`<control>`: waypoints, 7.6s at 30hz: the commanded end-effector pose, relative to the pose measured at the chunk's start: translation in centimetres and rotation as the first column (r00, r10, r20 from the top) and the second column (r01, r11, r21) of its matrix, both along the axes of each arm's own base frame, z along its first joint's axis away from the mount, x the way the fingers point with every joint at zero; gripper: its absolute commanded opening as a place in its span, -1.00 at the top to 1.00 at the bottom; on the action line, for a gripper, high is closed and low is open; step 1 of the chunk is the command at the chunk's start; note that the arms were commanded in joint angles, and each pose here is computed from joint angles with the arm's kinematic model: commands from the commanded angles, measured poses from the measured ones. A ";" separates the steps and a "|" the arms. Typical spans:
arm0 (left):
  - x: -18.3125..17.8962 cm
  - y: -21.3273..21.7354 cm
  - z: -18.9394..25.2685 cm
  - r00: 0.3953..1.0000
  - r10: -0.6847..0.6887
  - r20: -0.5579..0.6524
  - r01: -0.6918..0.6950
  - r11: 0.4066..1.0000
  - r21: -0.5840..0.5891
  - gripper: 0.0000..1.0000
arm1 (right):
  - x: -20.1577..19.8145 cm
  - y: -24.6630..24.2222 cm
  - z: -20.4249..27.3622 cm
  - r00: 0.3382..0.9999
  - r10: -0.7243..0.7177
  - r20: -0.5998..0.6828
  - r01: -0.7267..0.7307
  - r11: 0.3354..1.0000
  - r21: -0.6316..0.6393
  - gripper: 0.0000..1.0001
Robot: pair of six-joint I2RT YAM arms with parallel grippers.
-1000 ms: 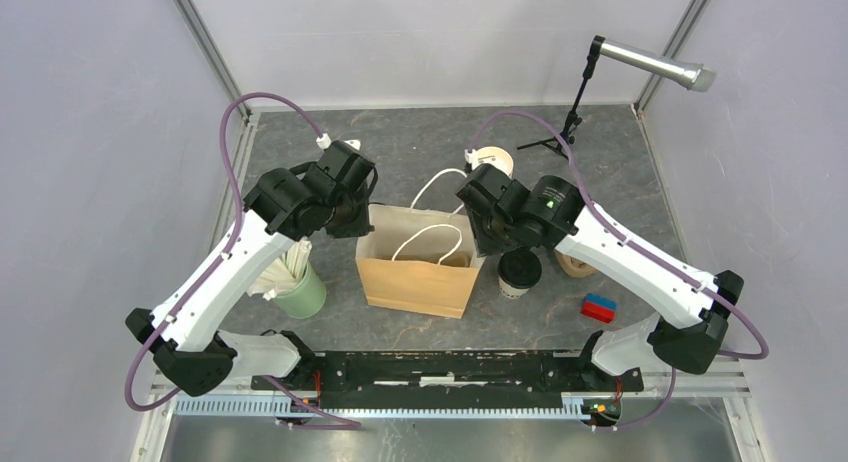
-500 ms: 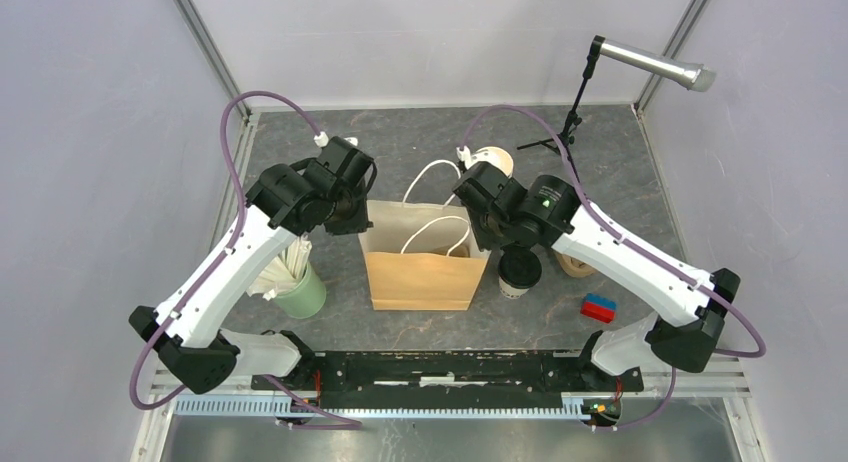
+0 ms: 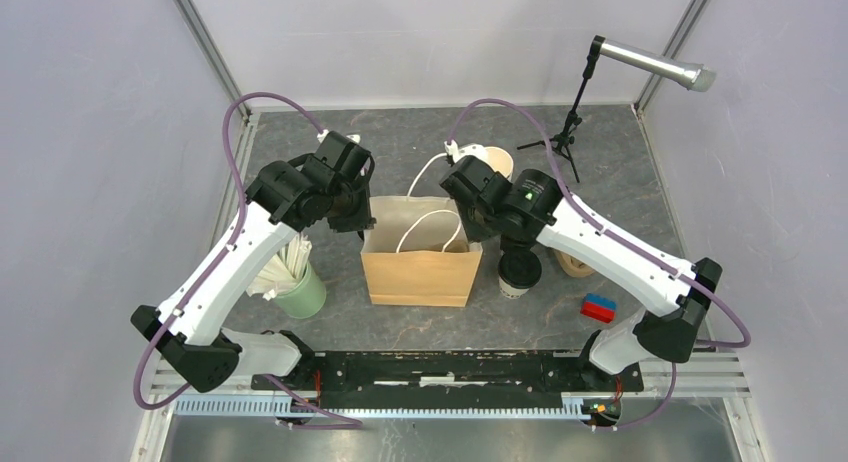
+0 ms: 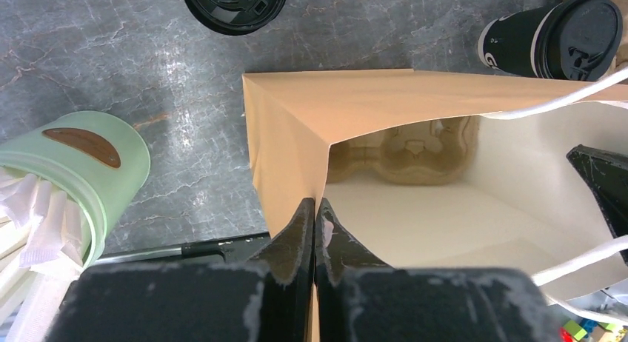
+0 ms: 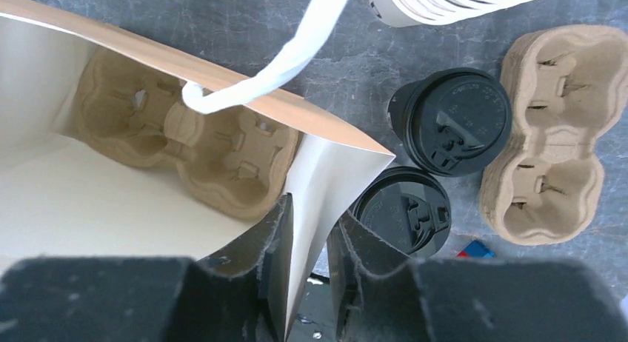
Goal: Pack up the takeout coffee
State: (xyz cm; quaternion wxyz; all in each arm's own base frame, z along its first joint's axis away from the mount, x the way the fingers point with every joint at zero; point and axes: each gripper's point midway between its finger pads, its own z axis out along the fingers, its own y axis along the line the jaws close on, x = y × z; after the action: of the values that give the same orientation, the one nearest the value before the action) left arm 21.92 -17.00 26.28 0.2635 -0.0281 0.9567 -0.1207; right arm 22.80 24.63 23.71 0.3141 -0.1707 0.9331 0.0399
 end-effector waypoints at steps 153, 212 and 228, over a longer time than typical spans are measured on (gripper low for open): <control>0.5 0.3 3.8 0.982 -0.165 0.096 0.167 0.986 -0.015 -0.72 | -1.8 -10.9 -11.4 0.971 0.217 -0.096 -0.225 0.971 -0.076 -0.79; 0.1 -2.0 2.7 0.984 -0.176 0.027 0.178 0.975 -0.136 0.33 | -0.7 -2.4 18.3 0.853 0.273 0.444 -0.461 0.792 0.399 -0.48; 1.3 -6.1 4.2 0.975 -0.196 0.106 0.221 0.912 -0.345 0.84 | -3.1 -0.6 15.6 0.802 0.431 0.414 -0.588 0.692 0.419 -0.50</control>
State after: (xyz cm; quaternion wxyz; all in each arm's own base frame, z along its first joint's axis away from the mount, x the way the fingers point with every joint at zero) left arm 22.35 -21.03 28.30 0.2489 0.0538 0.9338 -0.2513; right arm 20.82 22.55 38.60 0.4534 -0.2945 0.7812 0.3122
